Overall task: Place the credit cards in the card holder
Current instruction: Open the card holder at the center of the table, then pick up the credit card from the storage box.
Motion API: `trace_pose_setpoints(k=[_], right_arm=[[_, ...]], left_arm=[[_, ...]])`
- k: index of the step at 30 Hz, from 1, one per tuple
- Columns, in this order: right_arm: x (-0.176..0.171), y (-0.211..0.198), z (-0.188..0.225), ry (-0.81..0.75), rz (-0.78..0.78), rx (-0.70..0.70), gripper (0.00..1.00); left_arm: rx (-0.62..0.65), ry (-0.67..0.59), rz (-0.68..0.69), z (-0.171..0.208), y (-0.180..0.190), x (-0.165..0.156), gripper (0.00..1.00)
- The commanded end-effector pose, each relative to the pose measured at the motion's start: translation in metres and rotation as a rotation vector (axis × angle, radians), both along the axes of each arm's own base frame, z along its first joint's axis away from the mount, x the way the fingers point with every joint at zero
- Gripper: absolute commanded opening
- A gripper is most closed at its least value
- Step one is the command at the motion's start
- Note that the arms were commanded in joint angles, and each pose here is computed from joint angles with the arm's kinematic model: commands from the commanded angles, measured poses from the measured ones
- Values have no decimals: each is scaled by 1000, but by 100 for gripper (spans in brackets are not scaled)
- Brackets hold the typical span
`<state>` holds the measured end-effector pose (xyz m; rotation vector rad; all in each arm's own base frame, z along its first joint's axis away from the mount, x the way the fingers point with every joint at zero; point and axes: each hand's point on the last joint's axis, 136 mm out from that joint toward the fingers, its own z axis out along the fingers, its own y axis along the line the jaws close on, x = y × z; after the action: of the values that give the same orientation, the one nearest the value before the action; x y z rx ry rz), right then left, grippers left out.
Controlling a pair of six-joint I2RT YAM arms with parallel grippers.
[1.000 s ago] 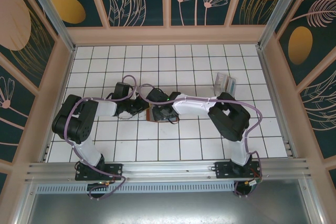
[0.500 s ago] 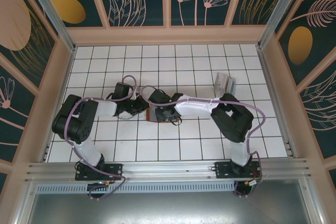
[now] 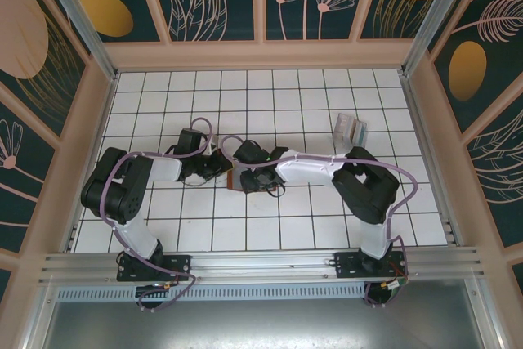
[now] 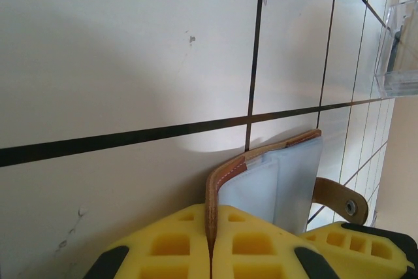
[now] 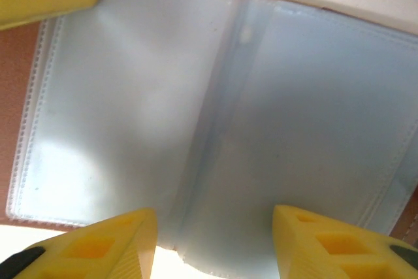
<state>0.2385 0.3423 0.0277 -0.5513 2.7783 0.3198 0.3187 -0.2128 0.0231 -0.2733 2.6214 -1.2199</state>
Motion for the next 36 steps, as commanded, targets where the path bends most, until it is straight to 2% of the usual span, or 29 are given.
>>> trace_pose_setpoints(k=[1, 8, 12, 18, 23, 27, 32, 36], right_arm=[[-18, -1, -1, 43, 86, -4, 52], [-21, -13, -19, 66, 78, -69, 52], [-11, -25, -16, 15, 23, -131, 53], [3, -17, 47, -165, 10, 68, 63], [27, -41, 98, -329, -101, 159, 70], [69, -104, 115, -380, -340, 163, 68], [108, -204, 124, -456, -592, 17, 71], [129, -268, 123, -456, -734, -82, 77]], left_arm=[[31, 23, 32, -9, 7, -3, 0], [37, 28, 31, -12, 8, -4, 0], [33, 31, 27, -12, 8, -5, 0], [30, 26, 21, -10, 7, -5, 0], [7, 1, 35, -1, 6, -3, 0], [-13, -1, 32, 2, 3, -1, 2], [-10, -5, 24, 5, 2, 0, 13], [-18, -30, 21, 15, 2, 0, 12]])
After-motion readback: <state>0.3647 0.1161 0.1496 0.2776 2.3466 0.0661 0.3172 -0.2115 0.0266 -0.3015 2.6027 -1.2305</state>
